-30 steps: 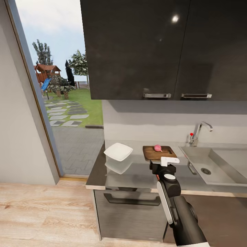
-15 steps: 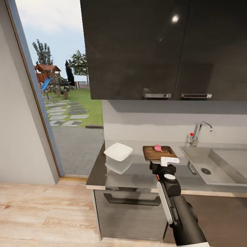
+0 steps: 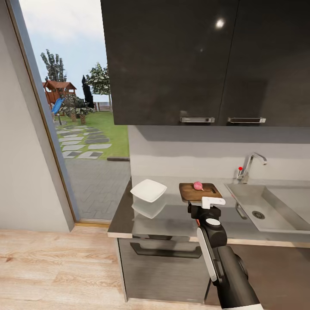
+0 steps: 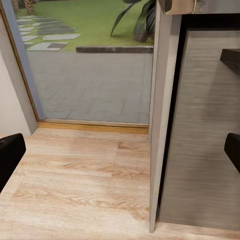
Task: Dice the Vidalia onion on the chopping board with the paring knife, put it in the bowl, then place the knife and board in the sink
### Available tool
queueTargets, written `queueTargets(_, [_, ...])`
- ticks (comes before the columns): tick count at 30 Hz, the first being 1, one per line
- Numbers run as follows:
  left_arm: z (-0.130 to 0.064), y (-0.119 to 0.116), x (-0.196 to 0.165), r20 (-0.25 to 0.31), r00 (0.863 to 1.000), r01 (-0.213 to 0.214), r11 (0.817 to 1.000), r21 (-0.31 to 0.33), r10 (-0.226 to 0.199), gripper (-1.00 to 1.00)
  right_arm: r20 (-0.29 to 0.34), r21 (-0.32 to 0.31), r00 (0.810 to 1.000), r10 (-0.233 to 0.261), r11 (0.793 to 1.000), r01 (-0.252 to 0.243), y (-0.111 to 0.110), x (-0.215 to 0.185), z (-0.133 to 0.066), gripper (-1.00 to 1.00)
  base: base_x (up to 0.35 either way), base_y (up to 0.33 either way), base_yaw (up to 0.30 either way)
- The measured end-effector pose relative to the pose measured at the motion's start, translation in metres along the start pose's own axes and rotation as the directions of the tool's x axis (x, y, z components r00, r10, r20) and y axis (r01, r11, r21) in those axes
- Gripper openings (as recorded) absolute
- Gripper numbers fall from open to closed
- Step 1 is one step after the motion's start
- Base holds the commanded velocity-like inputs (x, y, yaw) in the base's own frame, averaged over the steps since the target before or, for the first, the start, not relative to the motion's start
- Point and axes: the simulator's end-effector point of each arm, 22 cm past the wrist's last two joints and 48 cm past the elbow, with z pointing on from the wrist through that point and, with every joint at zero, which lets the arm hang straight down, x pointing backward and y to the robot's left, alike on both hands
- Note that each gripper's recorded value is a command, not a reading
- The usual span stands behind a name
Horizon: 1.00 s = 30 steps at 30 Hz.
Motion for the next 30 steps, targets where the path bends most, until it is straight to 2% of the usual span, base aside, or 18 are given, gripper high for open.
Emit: queueTargets(30, [-0.0036, 0.0015, 0.0060, -0.017, 1.000, -0.004, 1.000, -0.002, 0.004, 1.00, -0.001, 0.001, 1.000, -0.001, 1.000, 0.001, -0.0001, 0.0001, 0.0000, 1.00, 0.000, 0.000, 0.000])
